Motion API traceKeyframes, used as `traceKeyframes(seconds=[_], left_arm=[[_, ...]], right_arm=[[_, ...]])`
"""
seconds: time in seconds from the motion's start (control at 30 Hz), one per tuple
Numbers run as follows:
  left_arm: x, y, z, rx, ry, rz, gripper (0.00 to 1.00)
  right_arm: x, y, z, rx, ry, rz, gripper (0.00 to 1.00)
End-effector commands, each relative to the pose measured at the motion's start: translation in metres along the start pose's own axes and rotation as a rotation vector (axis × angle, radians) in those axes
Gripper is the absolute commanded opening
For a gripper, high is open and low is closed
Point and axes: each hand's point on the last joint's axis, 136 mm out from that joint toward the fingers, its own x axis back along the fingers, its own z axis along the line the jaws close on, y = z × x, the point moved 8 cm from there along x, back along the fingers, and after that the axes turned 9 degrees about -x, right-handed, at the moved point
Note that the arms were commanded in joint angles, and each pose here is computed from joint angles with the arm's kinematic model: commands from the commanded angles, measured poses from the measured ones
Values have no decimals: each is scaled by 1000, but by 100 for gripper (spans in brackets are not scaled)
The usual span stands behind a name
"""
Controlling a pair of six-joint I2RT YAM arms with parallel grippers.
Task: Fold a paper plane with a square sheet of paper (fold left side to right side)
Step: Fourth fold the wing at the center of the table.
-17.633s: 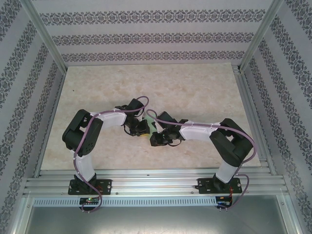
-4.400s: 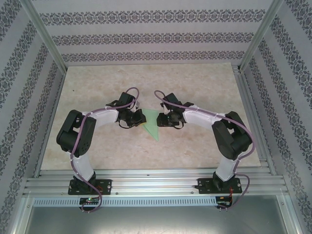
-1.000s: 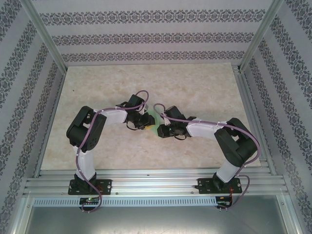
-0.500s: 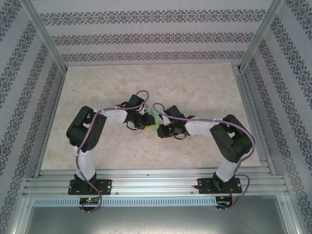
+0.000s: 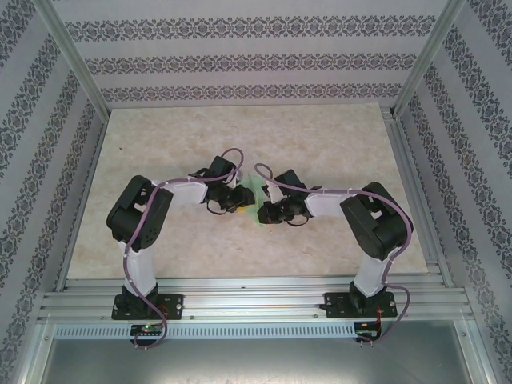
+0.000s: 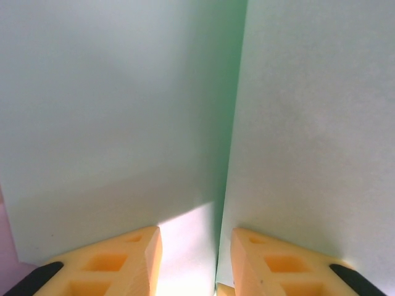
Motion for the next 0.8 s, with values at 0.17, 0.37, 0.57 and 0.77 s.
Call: traceKeyframes(seconds=[0.17, 0.37, 0.57, 0.77], left_arm=[[37, -7, -10, -69, 82, -23, 38], [41, -5, -24, -97, -9, -30, 43], [27, 4, -21, -79, -20, -25, 44], [12, 10, -17, -60, -36, -22, 49]], right_arm=[[1, 9, 0, 32, 11, -16, 7], [3, 10, -1, 32, 11, -17, 8], [3, 10, 0, 30, 13, -21, 8], [2, 10, -1, 24, 10, -13, 8]])
